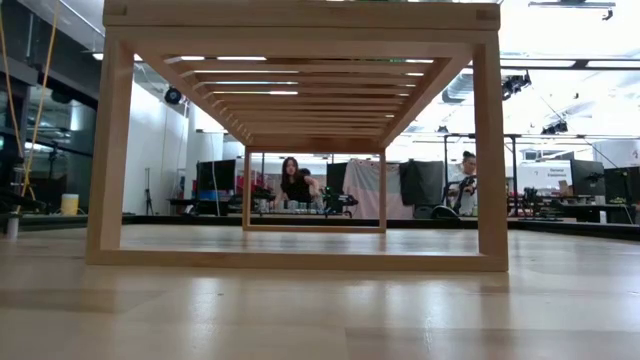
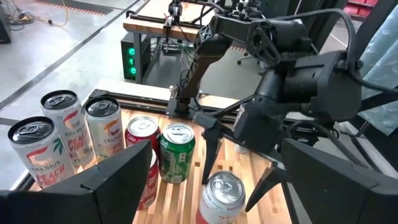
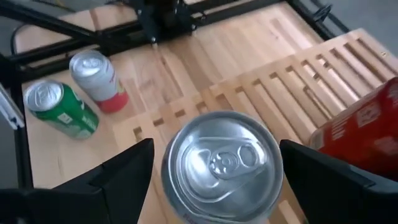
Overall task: Place canned beverage on shelf
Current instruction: Put the pink white soda can on the shelf
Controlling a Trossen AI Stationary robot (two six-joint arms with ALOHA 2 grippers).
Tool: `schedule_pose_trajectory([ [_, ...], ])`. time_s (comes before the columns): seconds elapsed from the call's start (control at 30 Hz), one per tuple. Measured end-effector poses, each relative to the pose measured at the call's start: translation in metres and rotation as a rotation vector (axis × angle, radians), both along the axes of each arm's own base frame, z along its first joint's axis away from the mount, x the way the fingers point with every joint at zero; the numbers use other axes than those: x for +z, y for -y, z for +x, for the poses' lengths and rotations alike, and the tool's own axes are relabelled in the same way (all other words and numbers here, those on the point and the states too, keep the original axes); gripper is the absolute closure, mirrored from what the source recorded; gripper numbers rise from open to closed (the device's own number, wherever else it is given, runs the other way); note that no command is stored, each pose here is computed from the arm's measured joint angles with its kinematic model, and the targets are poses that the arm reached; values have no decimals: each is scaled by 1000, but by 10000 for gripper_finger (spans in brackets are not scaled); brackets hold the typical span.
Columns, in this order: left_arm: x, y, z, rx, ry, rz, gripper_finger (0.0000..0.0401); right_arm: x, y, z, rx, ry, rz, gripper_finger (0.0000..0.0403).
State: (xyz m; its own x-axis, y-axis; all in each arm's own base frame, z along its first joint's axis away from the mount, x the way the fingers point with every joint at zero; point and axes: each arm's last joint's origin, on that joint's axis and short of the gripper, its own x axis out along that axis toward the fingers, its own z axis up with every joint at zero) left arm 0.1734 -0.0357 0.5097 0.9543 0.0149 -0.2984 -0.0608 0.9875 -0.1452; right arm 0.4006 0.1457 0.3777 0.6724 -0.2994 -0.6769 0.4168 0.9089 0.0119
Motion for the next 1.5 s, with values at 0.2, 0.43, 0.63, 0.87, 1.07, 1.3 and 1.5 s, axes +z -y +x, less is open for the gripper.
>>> schedule_pose_trajectory([
  [0.2, 0, 0, 0, 0, 0, 0, 52, -3, 7, 4, 14, -15, 19, 73],
  [0.43, 0, 0, 0, 0, -1, 0, 52, -3, 14, 7, 93, -52, -13, 110],
  [0.63, -2, 0, -1, 1, -20, 5, 52, 6, 19, -2, 249, -107, -39, 131],
  [0.87, -2, 0, -1, 4, -17, 5, 52, 29, 19, -38, 469, -207, -3, 131],
  [1.07, 0, -1, 0, 24, -3, 8, 52, 35, 9, -63, 521, -299, -13, 131],
  [1.3, 2, -3, 0, 109, 24, 5, 52, 36, 8, -74, 542, -356, -115, 131],
  [1.5, 2, -3, 1, 111, 32, -1, 52, 45, 20, -100, 532, -272, -94, 131],
])
